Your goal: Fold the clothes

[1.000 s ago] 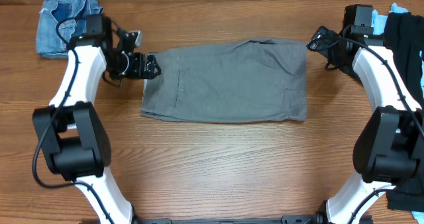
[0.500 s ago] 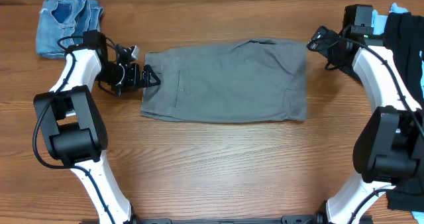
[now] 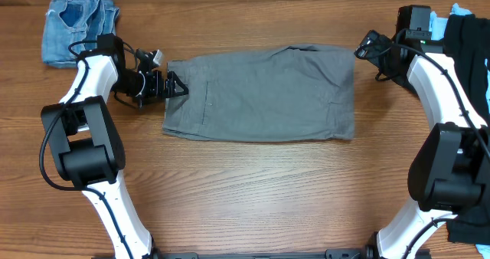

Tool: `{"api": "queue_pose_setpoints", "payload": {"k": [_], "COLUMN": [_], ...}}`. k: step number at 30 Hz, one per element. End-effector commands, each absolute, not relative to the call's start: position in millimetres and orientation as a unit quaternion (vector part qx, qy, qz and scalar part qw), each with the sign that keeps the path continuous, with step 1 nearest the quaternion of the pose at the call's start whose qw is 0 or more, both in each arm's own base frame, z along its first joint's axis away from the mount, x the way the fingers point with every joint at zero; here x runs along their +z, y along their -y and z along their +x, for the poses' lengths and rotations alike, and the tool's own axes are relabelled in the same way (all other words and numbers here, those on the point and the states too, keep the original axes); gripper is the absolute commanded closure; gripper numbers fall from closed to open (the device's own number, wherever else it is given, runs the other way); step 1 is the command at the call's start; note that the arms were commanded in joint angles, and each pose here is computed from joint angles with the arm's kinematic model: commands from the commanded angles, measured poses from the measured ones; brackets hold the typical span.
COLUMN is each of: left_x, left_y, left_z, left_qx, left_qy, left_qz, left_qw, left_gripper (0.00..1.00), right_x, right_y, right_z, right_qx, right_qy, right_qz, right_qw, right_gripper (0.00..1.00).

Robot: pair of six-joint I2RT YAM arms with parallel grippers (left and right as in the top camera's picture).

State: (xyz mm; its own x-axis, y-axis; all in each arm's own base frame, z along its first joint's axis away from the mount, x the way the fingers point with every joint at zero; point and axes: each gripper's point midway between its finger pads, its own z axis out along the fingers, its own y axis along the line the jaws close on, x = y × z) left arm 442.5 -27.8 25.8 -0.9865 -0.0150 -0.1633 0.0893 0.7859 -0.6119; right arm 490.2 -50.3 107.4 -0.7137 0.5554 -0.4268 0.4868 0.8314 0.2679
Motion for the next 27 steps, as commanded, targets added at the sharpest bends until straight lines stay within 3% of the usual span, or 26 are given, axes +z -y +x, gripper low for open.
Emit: {"api": "queue_pose_setpoints", "payload": {"k": [1, 11, 18, 27], "left_x": [-12.8, -14.6, -34.1, -33.4], "left_y": [30.0, 28.2, -17.3, -27.6], "left_z": [427.8, 429.6, 422.1, 439.9], "left_qx": [-0.320, -0.311, -0.203, -0.204], "left_qy": [-0.947, -0.949, -0.979, -0.977], "left_qz": [0.020, 0.023, -0.019, -0.034], "left_qw": [0.035, 0.039, 0.011, 0.049], "left_gripper": [0.02, 0.08, 0.00, 0.00], "right_x": [128.4, 128.4, 128.4, 128.4], "right_y": [48.5, 48.5, 48.4, 48.4], "right_z": [496.0, 496.0, 496.0, 496.0], "right_qx": [0.074, 0.074, 0.074, 0.074], "right_qy": [-0.917, -0.917, -0.917, -0.917], "right_qz": [0.279, 0.279, 0.278, 0.278], "right_qw": [0.276, 0.276, 0.276, 0.276], "right_gripper": [0.00, 0.00, 0.00, 0.00]}}
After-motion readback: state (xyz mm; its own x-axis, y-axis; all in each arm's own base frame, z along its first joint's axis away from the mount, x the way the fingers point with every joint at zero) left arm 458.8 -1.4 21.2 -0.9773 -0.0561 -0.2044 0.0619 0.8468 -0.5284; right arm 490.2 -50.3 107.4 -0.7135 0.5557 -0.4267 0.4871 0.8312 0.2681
